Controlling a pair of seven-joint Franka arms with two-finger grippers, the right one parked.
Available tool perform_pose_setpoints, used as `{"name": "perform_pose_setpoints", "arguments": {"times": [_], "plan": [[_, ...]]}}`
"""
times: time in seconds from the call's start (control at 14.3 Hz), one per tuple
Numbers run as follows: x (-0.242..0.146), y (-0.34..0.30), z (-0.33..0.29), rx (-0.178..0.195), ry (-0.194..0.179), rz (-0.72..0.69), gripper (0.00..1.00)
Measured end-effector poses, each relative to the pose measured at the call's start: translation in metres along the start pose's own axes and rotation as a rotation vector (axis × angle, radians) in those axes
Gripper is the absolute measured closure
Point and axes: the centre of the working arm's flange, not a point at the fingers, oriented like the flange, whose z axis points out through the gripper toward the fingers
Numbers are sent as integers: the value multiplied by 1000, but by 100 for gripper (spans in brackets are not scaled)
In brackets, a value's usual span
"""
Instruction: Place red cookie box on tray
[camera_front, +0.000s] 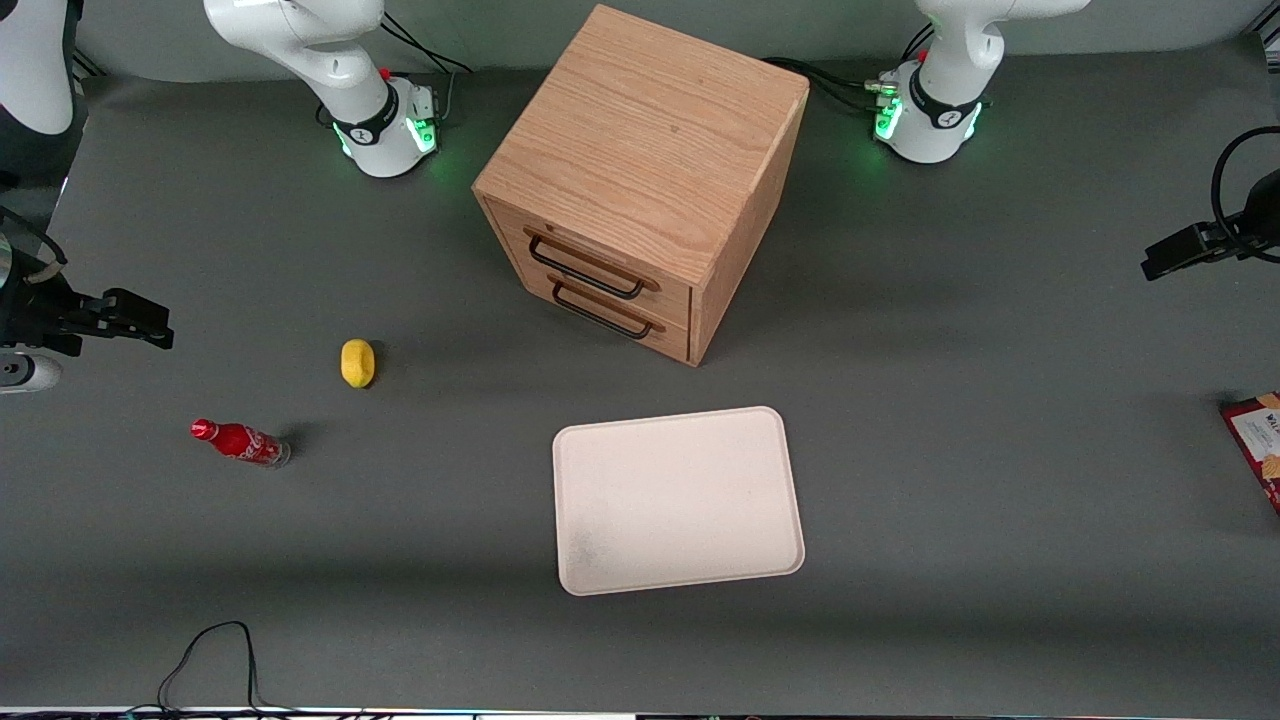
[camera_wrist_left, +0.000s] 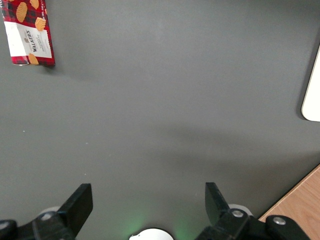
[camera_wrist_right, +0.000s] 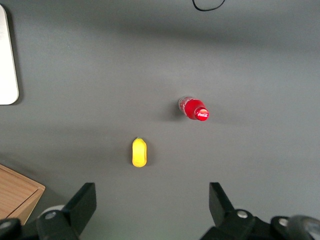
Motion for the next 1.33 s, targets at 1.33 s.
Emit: {"name": "perform_pose_setpoints", "arguments": {"times": [1.33], "plan": [[67,-244,30,16,-56,252,0]]}}
